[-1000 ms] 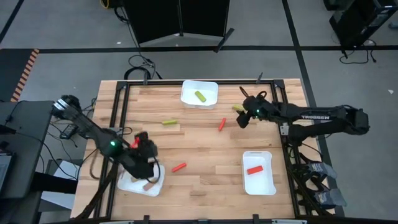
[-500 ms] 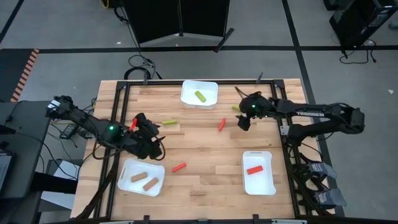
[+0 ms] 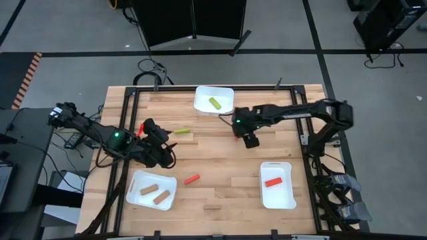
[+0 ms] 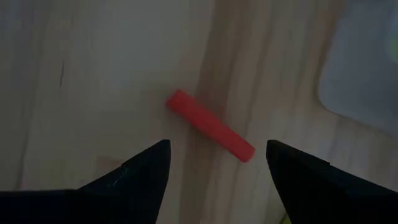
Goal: Sort blocks
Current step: Put the top orange block into the bottom right white bin
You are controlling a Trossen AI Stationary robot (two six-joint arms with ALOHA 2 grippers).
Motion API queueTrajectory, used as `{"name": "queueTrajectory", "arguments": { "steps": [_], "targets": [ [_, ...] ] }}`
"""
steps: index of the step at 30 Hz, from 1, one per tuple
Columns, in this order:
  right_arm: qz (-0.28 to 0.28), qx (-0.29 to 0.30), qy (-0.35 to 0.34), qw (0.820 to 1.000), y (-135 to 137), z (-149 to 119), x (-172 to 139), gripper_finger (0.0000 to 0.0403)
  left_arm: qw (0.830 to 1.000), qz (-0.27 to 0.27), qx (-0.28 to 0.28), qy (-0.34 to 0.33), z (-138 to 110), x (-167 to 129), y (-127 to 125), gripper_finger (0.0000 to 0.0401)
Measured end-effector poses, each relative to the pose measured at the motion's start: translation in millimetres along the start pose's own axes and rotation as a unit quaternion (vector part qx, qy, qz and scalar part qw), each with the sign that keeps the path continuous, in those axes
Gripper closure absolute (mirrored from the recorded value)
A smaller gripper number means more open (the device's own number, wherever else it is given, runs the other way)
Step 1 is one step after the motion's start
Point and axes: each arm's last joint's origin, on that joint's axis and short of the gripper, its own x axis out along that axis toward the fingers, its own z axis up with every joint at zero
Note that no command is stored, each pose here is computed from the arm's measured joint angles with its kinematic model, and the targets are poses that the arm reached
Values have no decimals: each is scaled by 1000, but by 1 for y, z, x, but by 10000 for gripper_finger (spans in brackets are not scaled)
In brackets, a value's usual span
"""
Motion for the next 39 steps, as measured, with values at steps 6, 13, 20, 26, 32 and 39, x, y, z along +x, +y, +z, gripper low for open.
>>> {"name": "queueTrajectory", "arguments": {
  "steps": [6, 13, 20, 26, 32, 39],
  "targets": [
    [26, -83, 38, 995, 3, 18, 23, 126, 1000, 0, 0, 0, 0, 0, 0, 153],
    [39, -122, 69, 989, 5, 28, 50, 130, 1000, 6, 1, -4, 0, 0, 0, 153],
    [54, -120, 87, 988, 7, 26, 63, 196, 1000, 6, 1, -4, 0, 0, 0, 153],
    [49, -97, 83, 991, 6, 25, 55, 337, 1000, 5, -1, -6, 0, 0, 0, 153],
    [44, -53, 62, 996, 6, 23, 18, 332, 1000, 1, -26, -11, 3, 3, -3, 153],
    [65, 5, -40, 997, 43, 19, -78, 332, 998, -39, 1, 41, 3, 29, -22, 153]
  ]
}}
